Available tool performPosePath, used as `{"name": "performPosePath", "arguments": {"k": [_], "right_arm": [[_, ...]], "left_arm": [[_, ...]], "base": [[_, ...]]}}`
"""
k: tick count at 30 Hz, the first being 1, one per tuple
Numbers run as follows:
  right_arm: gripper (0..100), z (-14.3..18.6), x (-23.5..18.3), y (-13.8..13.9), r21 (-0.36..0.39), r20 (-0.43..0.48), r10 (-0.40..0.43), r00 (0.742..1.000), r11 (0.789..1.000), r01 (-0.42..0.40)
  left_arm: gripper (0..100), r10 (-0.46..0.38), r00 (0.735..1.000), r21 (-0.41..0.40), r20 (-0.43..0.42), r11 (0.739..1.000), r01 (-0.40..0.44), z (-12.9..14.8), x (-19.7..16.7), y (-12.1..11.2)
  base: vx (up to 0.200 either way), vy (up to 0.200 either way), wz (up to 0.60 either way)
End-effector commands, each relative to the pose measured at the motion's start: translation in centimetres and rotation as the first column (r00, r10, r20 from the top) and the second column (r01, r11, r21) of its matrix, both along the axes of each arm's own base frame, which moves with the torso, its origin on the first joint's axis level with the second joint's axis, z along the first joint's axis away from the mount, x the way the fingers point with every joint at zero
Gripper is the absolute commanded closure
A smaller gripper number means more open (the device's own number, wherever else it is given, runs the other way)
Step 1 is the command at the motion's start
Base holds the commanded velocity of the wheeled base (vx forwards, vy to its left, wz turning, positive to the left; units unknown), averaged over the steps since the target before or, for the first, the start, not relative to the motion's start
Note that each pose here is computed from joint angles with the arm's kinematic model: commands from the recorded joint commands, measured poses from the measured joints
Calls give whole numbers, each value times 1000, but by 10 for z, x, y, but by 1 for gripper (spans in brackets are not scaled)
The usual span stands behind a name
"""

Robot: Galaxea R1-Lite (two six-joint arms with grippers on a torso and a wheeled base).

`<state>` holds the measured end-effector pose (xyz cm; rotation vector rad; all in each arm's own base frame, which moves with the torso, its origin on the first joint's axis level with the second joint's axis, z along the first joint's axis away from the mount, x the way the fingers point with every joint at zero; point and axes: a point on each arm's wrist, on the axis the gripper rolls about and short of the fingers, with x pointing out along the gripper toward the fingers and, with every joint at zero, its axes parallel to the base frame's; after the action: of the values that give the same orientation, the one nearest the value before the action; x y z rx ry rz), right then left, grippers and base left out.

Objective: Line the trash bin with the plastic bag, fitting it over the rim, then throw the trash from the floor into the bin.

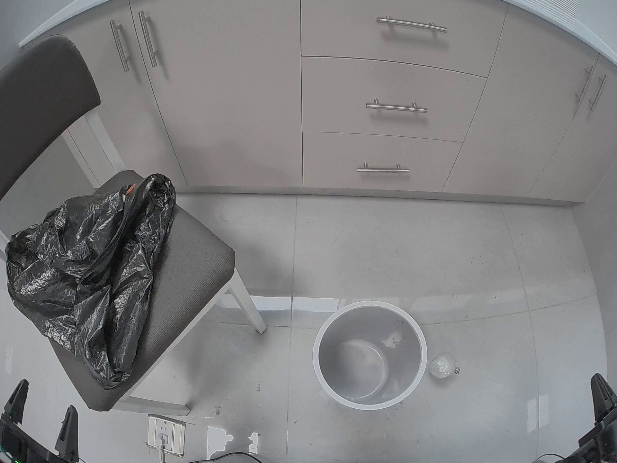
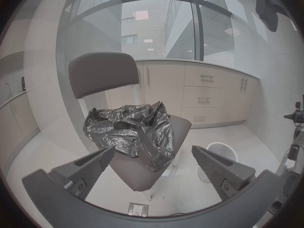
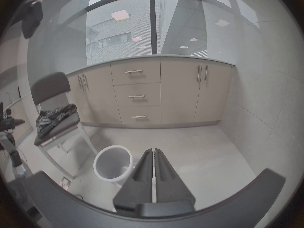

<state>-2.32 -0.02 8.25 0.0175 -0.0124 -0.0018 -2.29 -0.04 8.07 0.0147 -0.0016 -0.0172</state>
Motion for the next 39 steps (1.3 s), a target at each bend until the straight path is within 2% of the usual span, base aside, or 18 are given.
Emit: {"name": "performPosePath", "arguments": {"k": [1,2,3,4,5,8,9,12,14,17,18,20,26,29,32,33,35,39], "right_arm": [[100,142,-23,-4,217,291,42,956,970,-108],[100,149,-24,-4,217,298,44,953,970,-113],[100,181,-26,-4,152,313,55,948,983,-107],[100,191,-21,-4,98,290,70,954,990,-103],[100,194,-13,-3,59,259,81,962,993,-100],[100,198,11,0,44,195,125,973,990,-136],[100,201,34,4,73,154,201,967,974,-214],[100,215,79,13,193,154,319,935,918,-345],[100,223,108,21,259,186,346,920,886,-385],[100,218,134,27,324,189,352,917,859,-397],[100,217,135,27,329,188,352,917,857,-397],[100,201,150,32,407,158,377,913,817,-408],[100,195,152,31,414,158,368,916,817,-400],[100,194,149,31,412,160,371,915,817,-403],[100,193,145,31,410,161,382,910,813,-414],[100,193,145,31,410,161,382,910,813,-414],[100,192,145,32,406,158,391,907,811,-420],[100,189,146,33,402,146,394,908,815,-418]], "left_arm": [[0,-1,989,-106,150,994,17,55,-12,0],[0,-3,987,-126,158,992,23,64,-13,1],[0,-9,984,-188,177,981,43,102,-12,1],[0,-8,982,-186,190,982,44,117,-12,1],[0,-11,980,-184,197,982,48,127,-11,1],[0,-23,988,-182,156,982,52,136,-1,0],[0,-17,997,-183,78,983,31,135,15,0],[0,-26,1000,-188,-8,982,24,144,44,-1],[0,-26,999,-191,-35,981,19,156,65,-1],[0,-37,997,-184,-66,983,24,162,88,-2],[0,-40,997,-183,-66,983,27,162,89,-2],[0,-104,991,-184,-87,979,87,171,111,-6],[0,-154,984,-171,-90,976,137,191,138,-13],[0,-194,973,-127,-129,976,178,195,160,-21],[0,-188,963,-49,-194,982,181,193,197,-27],[0,-188,963,-49,-194,982,181,193,197,-27],[0,-126,961,27,-247,990,136,194,245,-29],[0,-8,950,101,-311,994,41,184,292,-28]], "base": [[0,0,0],[0,0,0],[0,0,0],[0,0,0],[0,0,0],[0,0,0],[0,0,0],[0,0,0],[0,0,0],[0,0,0],[0,0,0],[0,0,0],[0,0,0],[0,0,0],[0,0,0],[0,0,0],[0,0,0],[0,0,0]]}}
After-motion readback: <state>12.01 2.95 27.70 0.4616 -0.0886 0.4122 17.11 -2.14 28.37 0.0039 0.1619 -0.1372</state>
